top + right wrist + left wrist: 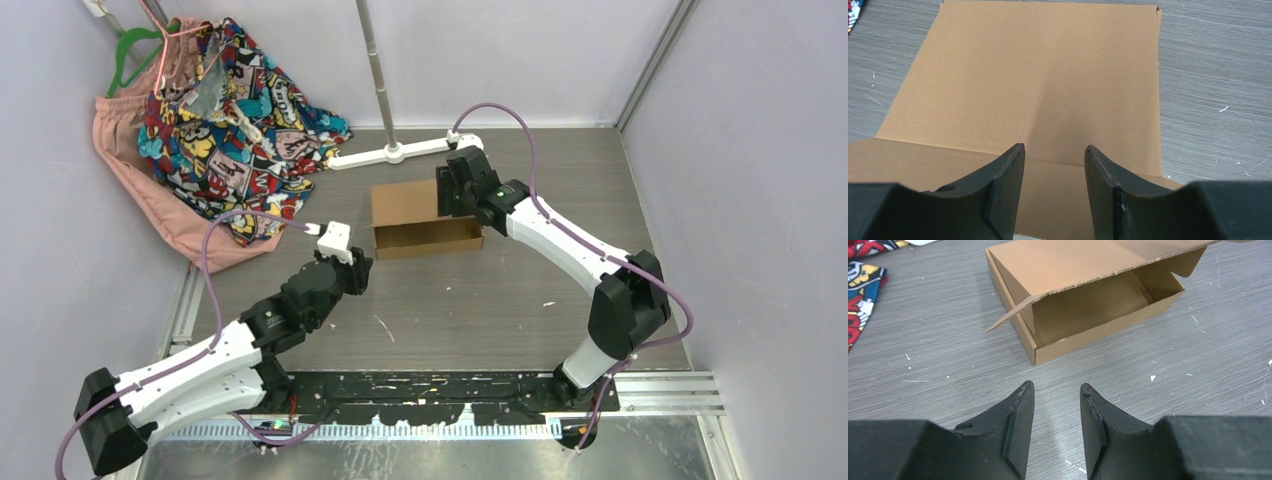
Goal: Fold the paper box
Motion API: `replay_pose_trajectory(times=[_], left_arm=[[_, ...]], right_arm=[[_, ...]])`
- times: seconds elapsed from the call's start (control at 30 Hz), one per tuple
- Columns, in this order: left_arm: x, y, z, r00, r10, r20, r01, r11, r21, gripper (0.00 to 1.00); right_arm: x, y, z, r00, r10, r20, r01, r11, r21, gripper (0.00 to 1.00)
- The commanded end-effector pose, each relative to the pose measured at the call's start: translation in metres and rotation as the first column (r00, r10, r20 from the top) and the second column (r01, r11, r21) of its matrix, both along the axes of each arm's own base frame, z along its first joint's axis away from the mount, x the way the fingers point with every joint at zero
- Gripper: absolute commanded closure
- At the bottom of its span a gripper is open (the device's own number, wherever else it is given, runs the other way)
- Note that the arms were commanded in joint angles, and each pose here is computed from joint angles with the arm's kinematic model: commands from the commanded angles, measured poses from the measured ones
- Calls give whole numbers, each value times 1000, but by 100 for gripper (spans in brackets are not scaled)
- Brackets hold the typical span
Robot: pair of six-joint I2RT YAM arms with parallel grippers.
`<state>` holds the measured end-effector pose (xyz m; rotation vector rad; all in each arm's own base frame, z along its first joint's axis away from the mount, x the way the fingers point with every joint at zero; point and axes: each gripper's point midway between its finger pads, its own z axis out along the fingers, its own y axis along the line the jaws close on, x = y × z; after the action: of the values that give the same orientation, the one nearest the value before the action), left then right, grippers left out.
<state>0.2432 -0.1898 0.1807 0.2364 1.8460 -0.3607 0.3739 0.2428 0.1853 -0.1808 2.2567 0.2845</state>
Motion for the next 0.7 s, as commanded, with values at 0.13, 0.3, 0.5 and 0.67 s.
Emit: replay_pose_trajectory(times=[0.13, 0.3, 0.5, 0.67], left_arm=[[11, 4, 53, 996, 46, 82, -47, 999, 6, 57], [33, -1, 82, 988, 112, 105, -119, 991, 61, 54], [62, -10, 95, 987, 147, 70, -151, 987, 58, 52], [79, -13, 69, 989, 143, -24, -141, 989, 48, 52]], right_arm=[[4, 4, 6, 999, 37, 5, -38, 998, 41, 47], [-1, 1, -11, 999, 40, -26, -39, 999, 27, 47], [-5, 0, -29, 997, 43, -61, -43, 999, 10, 47], [-8, -2, -41, 996, 42, -79, -42, 999, 2, 47]])
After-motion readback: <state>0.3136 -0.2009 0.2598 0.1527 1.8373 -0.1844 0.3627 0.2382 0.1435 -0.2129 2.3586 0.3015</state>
